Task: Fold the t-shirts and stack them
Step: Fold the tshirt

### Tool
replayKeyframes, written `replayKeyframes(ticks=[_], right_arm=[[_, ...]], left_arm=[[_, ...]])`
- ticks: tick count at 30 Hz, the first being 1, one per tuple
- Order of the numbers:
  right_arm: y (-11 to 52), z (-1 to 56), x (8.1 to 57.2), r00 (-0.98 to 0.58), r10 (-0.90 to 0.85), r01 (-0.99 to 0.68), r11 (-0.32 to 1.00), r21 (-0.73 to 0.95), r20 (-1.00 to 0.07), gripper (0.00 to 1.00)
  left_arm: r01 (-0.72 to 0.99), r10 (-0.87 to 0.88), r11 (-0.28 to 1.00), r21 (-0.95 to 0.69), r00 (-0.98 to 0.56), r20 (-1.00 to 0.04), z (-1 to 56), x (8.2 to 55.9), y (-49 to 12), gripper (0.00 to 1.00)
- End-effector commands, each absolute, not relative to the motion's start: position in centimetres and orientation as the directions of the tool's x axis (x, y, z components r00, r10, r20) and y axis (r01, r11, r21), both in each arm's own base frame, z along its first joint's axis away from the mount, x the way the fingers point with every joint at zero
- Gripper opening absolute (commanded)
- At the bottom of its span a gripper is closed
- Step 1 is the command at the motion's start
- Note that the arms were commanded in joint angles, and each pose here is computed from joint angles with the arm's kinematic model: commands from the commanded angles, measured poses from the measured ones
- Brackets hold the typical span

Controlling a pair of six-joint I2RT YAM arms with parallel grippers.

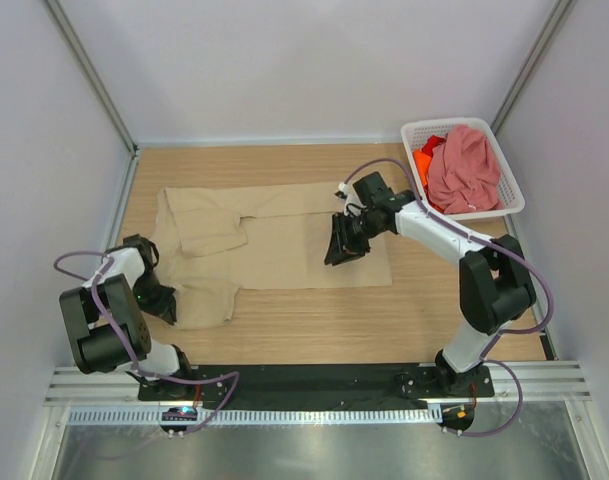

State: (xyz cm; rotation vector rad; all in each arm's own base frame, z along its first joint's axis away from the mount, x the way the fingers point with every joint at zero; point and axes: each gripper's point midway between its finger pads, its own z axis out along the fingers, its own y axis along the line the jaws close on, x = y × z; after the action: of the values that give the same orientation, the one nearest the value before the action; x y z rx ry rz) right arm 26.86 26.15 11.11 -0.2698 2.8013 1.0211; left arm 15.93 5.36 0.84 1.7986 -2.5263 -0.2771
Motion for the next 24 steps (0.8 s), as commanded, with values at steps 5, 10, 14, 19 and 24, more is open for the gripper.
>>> replayKeyframes(ticks=[5,10,14,19,24], right_arm=[[22.7,11.9,27.3,-0.973,-0.041,-0.156,0.837,0.524,-0.225,0.29],[18.4,8.1,26.6,-0.988,0.12,0.063,0.894,0.444,-0.101,0.26],[14.8,6.0,27.2,-0.969,0.208,0.154,0.928,0.339,-0.131,0.26],[12.2,4.4,27.8,-0.955,0.261,0.222,0.943,0.247,-0.139,0.45],[11.0,3.4,27.5,-0.935,0.346,0.311,0.906,0.288,-0.076,0.58]], left_arm=[[-0.947,-0.944,0.305,0.105,-0.315,-0.098,0.2,16.7,5.4,0.0],[-0.956,-0.953,0.29,0.03,-0.292,-0.077,1.9,17.2,4.4,0.0],[-0.956,-0.954,0.292,-0.042,-0.288,-0.084,3.4,17.4,3.7,0.0],[-0.942,-0.948,0.311,-0.123,-0.298,-0.114,5.4,17.4,3.0,0.0],[-0.938,-0.945,0.321,-0.13,-0.308,-0.109,6.5,15.8,2.2,0.0]])
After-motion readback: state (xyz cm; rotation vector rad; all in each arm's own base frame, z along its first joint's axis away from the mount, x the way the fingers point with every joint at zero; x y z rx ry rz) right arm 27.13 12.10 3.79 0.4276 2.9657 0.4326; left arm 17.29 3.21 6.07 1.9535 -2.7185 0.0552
